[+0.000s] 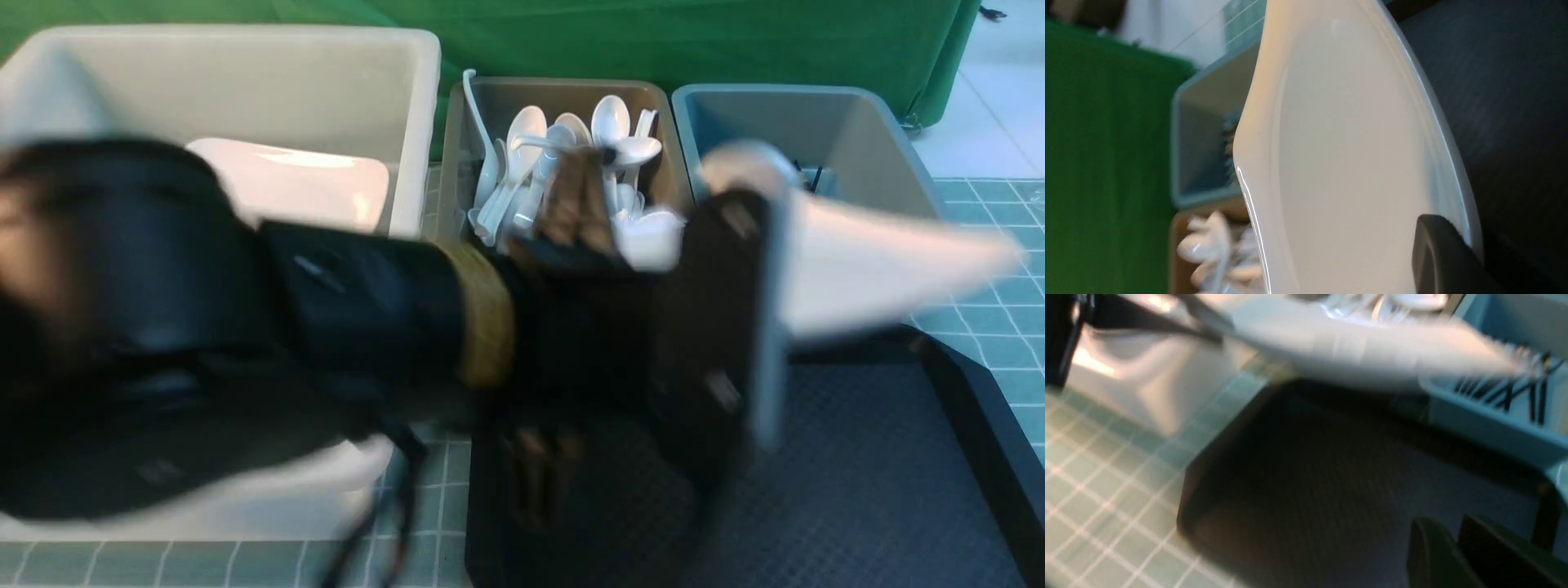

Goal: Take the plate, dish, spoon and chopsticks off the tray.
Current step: Use the left arm to put the plate into the large storage box on the left

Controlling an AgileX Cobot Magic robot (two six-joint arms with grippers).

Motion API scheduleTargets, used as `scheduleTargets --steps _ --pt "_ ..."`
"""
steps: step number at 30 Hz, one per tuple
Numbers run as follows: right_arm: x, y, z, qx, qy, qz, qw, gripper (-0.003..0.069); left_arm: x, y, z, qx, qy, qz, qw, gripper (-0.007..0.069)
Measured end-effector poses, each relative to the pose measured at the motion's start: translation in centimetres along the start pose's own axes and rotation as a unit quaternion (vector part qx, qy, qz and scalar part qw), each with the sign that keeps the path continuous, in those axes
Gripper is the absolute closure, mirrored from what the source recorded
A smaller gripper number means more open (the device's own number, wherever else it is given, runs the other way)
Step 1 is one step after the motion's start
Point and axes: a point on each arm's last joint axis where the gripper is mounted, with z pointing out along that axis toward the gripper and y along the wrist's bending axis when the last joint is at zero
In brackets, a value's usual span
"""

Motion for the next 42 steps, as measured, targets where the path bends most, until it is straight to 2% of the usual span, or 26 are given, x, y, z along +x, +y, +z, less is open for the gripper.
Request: scheduleTargets --steps 3,6,7,10,17,24,34,37,40,42 --pt "-0.3 -0.1 0.0 0.005 -0.019 0.0 1.0 0.0517 3.9 3.3 -0.7 -0.061 0.088 -0.028 0.994 0.0593" --pt "-0.9 0.0 0.3 -0.003 -0.039 0.018 0.999 0.0518 8.8 5.8 -0.9 -0.095 0.167 -0.086 0.978 0.0594" --pt "-1.0 0.0 0.4 -0.006 -0.041 0.021 0.999 0.0519 9.5 6.0 -0.8 -0.094 0.172 -0.09 0.976 0.0594" --pt "-2.0 0.1 1.8 -0.038 -0.05 0.028 0.998 0.0543 15.9 7.0 0.5 -0.081 0.248 -0.153 0.953 0.0594" --pt "-2.7 0.0 3.8 -0.058 -0.03 0.034 0.997 0.0553 23.0 6.7 4.1 -0.048 0.312 -0.179 0.932 0.0594" --pt "-2.7 0.0 3.9 -0.059 -0.029 0.034 0.997 0.0552 25.5 5.9 6.9 -0.034 0.321 -0.166 0.932 0.0594" --pt "-2.5 0.1 3.9 -0.066 -0.017 0.034 0.997 0.0552 26.5 5.2 8.7 -0.025 0.317 -0.156 0.935 0.0591" --pt "-2.5 0.1 3.9 -0.067 -0.015 0.034 0.997 0.0551 26.4 5.3 8.7 -0.029 0.314 -0.157 0.936 0.0553" --pt "-2.5 0.1 3.9 -0.067 -0.015 0.034 0.997 0.0551 26.4 5.3 8.7 -0.029 0.313 -0.156 0.936 0.0489" --pt "-2.5 0.1 3.9 -0.067 -0.015 0.034 0.997 0.0548 26.4 5.3 8.7 -0.029 0.311 -0.159 0.936 0.0421"
